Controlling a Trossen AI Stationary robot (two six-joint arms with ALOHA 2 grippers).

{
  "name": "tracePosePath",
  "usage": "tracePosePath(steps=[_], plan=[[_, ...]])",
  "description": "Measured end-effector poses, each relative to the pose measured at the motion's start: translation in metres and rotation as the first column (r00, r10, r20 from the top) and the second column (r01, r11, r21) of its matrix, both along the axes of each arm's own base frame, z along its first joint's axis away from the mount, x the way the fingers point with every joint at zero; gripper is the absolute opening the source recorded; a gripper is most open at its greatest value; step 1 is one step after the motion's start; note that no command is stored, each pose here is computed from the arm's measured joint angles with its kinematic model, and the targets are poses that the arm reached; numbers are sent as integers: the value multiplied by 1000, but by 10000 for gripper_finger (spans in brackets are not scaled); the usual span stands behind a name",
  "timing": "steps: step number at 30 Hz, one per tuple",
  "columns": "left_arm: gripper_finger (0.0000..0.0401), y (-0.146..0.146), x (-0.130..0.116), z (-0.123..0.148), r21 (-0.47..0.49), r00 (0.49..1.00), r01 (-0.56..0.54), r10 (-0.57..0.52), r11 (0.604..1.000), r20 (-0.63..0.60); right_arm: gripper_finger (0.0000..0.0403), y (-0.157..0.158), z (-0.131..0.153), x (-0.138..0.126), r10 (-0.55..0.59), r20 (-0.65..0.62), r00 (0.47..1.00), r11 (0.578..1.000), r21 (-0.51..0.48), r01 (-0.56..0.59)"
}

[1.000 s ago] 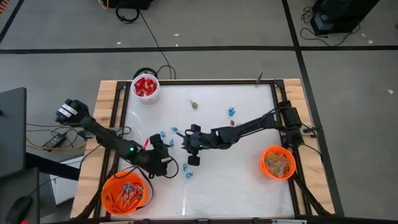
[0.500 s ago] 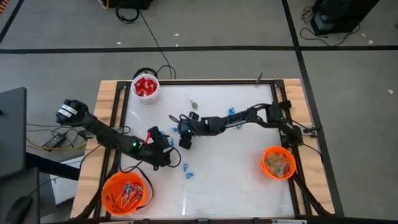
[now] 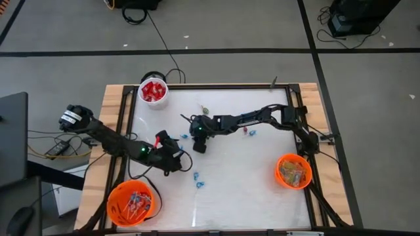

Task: Sort candy by brand, put in halloween buckets
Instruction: Put the blue sucker into the left orange bucket

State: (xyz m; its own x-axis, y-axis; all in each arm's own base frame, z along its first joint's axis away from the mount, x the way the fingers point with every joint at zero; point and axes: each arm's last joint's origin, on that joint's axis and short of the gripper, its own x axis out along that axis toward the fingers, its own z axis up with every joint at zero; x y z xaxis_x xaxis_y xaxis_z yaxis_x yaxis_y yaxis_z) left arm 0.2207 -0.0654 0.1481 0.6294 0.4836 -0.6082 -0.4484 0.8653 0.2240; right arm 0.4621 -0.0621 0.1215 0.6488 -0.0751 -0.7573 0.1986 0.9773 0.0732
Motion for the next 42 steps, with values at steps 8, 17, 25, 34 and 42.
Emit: tracePosePath(steps=[8,17,25,34,42], plan=[[302,2,1,0,-2,1000,-9,10,1000,5,37,1,0,0,53,-5,999,998,-22,-53],[302,5,2,1,-4,1000,-23,23,1000,13,5,4,-2,-1,37,-41,998,996,-86,-40],[302,7,3,1,43,1000,14,-13,999,-24,2,41,56,-11,99,-1,995,980,-176,-98],[302,6,7,4,67,999,36,-36,997,9,2,89,77,-22,211,-13,977,962,-174,-210],[272,-2,16,10,39,970,242,-243,969,28,2,108,74,-24,179,-34,983,950,-252,-182]])
